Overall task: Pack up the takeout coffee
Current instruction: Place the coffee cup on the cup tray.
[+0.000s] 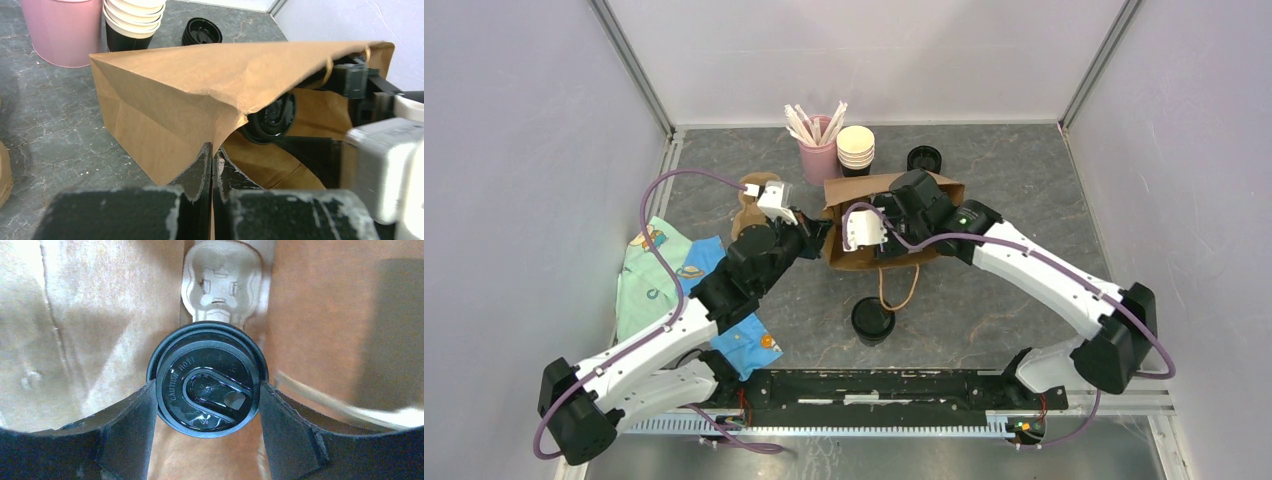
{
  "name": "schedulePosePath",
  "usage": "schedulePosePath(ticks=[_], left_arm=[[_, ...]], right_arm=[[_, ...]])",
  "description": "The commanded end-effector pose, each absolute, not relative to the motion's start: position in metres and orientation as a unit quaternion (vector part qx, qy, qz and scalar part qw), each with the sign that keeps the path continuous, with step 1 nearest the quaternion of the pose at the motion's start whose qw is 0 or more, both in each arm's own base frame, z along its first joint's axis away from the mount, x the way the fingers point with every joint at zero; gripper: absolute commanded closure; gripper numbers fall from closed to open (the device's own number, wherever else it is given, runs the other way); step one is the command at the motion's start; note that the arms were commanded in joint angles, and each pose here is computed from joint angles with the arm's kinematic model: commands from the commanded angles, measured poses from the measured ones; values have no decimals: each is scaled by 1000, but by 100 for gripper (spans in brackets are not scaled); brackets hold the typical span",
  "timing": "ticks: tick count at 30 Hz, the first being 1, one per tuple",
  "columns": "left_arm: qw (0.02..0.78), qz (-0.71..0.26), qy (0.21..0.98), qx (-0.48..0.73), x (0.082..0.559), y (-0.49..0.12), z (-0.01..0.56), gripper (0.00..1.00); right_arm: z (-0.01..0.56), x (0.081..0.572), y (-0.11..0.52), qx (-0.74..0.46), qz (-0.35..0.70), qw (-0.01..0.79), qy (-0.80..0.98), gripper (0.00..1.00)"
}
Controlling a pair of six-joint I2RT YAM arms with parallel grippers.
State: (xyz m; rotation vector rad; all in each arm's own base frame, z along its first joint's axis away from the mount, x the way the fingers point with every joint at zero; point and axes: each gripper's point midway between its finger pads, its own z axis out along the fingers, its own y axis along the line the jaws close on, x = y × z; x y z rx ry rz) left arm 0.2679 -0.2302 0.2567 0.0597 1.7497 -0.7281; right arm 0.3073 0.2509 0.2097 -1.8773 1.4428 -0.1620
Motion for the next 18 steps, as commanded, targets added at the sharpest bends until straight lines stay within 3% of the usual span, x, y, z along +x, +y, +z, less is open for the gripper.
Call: schedulePosePath(ticks=[1, 9, 18], left_arm=[[596, -322, 736, 12, 273, -232, 280, 98], [590, -324, 739, 16, 274, -236, 280, 98], [590, -316, 743, 18, 278, -237, 281, 98]], right_arm=[[231, 304, 229, -705, -104, 391, 583, 100], [231, 316, 196, -689, -195, 358, 600, 100], [218, 303, 185, -706, -199, 309, 605, 100]])
